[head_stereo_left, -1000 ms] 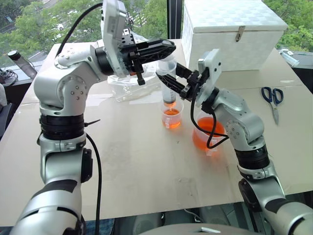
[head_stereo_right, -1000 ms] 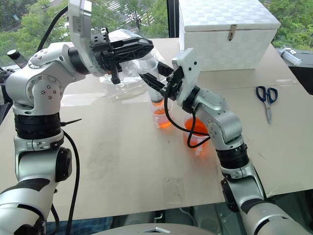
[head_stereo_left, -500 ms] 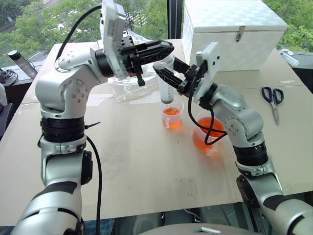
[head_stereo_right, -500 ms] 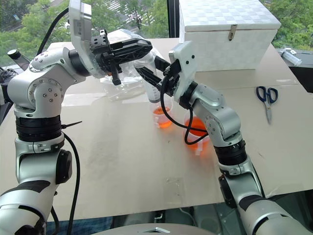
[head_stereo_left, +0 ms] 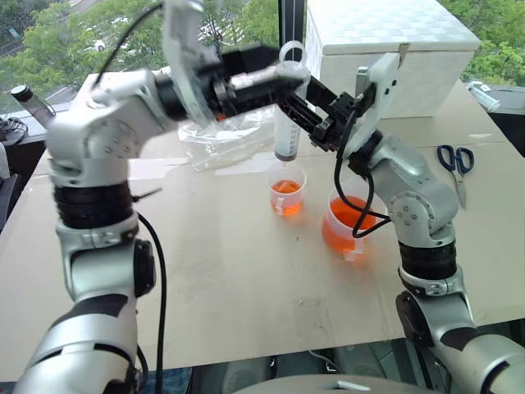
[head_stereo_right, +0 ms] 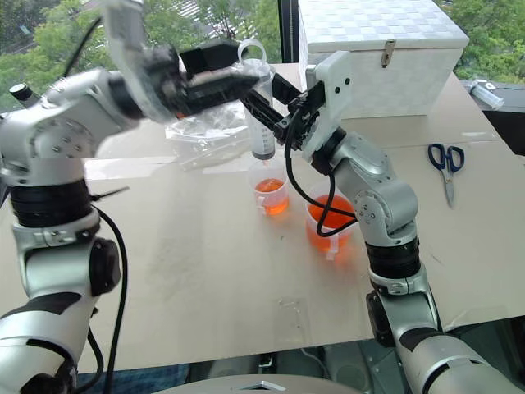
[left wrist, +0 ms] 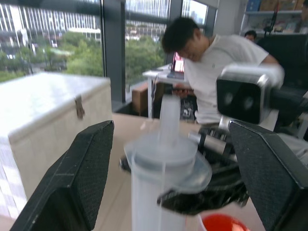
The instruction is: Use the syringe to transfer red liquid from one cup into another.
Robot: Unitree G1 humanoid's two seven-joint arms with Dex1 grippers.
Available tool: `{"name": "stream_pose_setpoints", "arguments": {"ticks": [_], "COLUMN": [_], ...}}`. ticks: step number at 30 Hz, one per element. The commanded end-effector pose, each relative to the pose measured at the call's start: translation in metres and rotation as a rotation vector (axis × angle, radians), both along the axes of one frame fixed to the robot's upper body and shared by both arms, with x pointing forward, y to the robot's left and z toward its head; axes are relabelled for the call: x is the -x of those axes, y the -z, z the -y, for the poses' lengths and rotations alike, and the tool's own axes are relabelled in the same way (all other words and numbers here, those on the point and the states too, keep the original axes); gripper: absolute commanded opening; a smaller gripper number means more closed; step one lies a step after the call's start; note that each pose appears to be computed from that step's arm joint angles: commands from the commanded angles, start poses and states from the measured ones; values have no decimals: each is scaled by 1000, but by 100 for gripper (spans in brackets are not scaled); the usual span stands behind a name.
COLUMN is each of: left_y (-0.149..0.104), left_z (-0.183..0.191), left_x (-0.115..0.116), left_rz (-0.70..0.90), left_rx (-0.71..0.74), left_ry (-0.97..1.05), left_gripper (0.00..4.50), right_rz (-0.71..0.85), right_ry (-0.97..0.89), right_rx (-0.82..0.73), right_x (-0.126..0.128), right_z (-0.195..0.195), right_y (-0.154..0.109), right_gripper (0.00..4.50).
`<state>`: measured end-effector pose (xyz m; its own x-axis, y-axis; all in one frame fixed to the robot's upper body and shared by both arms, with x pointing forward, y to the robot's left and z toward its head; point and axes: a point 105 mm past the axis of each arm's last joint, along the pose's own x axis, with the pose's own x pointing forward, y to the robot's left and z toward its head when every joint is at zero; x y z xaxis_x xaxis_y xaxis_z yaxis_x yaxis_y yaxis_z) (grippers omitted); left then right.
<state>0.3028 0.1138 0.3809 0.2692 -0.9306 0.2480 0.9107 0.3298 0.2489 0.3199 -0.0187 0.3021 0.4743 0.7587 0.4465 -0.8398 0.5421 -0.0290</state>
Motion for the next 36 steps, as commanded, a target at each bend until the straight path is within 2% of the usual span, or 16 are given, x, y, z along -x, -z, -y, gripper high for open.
{"name": "stream_pose_setpoints", "arguments": {"ticks": [1, 5, 7, 10, 14, 16, 19, 23, 26, 31, 33, 36], "left_y": [-20, -14, 2, 28, 59, 75, 116, 150, 179, 205, 215, 224], "left_z": [-19, -35, -45, -65, -87, -94, -101, -102, -107, -109, -110, -111], "left_x": [4, 0, -1, 4, 19, 24, 32, 36, 35, 33, 29, 24], "left_rz": [42, 25, 0, -53, -158, -200, -270, -297, -319, -327, -322, -285], "left_rx": [63, 47, -17, -103, -188, -227, -304, -373, -424, -477, -518, -543], "left_ry": [-43, -118, -178, -265, -316, -346, -391, -427, -484, -527, -567, -645], "left_gripper": [400, 400, 400, 400, 400, 400, 400, 400, 400, 400, 404, 404], "right_rz": [-22, -86, -104, -148, -298, -414, -677, -829, -883, -815, -736, -579], "right_ry": [-13, -21, 9, 92, 146, 187, 285, 317, 349, 369, 362, 321], "right_rx": [-117, -152, -129, -37, 128, 232, 385, 539, 620, 608, 543, 477], "right_x": [7, 6, 3, -2, -4, -4, -10, -8, -16, -36, -47, -48], "right_z": [16, 36, 58, 100, 151, 170, 198, 205, 203, 190, 183, 177], "right_y": [-20, -29, -39, -53, -49, -34, 20, 74, 116, 133, 127, 105], "right_gripper": [151, 151, 151, 151, 151, 151, 151, 151, 151, 151, 254, 382]}}
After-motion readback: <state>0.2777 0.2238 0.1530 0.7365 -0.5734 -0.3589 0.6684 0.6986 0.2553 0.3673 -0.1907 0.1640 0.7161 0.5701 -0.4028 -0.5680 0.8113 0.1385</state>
